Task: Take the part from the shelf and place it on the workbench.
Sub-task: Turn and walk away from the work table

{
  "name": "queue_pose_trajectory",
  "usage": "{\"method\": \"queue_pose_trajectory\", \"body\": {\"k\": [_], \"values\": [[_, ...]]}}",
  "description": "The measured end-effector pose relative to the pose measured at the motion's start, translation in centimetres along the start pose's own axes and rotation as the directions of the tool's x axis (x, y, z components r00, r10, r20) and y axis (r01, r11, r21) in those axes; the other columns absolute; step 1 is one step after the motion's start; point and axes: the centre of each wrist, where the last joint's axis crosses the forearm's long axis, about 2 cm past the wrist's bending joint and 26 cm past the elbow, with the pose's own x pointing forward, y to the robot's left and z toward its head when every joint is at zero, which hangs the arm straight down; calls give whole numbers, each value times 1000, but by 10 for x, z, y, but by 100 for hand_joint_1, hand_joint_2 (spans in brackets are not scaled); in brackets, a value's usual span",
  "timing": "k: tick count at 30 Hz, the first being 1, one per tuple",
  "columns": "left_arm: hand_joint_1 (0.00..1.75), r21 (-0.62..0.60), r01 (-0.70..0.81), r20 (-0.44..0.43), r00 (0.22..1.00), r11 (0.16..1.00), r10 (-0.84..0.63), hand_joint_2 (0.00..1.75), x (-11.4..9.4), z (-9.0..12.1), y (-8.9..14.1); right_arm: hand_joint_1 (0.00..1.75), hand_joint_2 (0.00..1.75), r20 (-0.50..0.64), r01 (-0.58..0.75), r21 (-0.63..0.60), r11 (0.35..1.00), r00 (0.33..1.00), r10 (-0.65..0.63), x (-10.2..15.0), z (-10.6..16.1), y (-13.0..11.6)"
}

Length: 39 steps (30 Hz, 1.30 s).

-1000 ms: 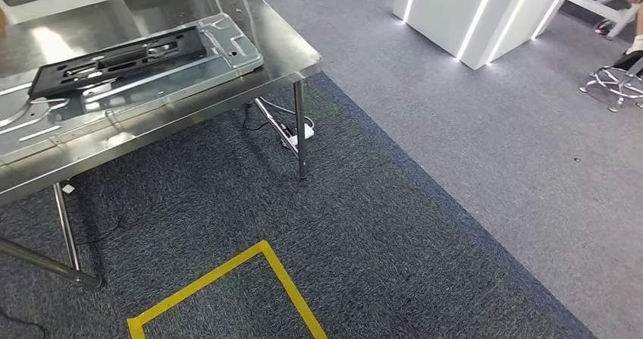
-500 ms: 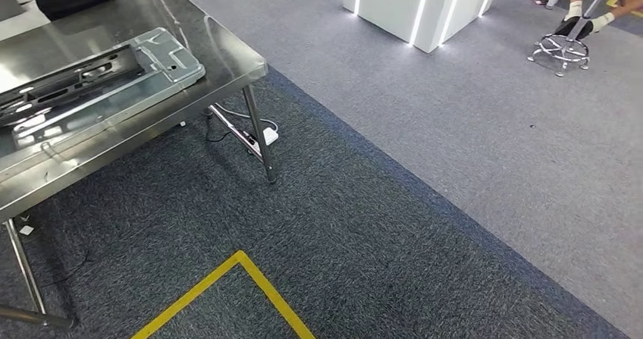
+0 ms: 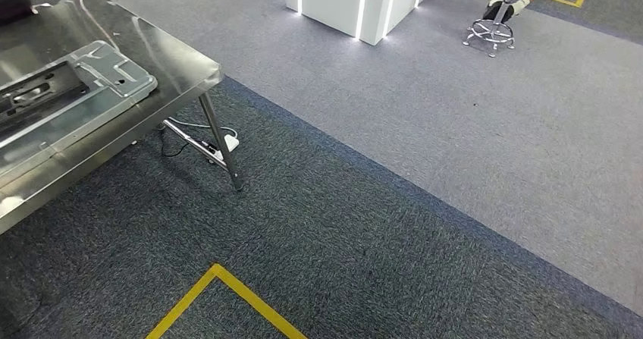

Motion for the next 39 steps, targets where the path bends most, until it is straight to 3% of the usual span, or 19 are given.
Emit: {"method": "queue_pose_trajectory", "body": {"k": [39], "values": [[0,4,-1,6,1000,1000,1,0,2,-2,2,0,0,1,-1,2,1000,1000,1,0,0,0]]}}
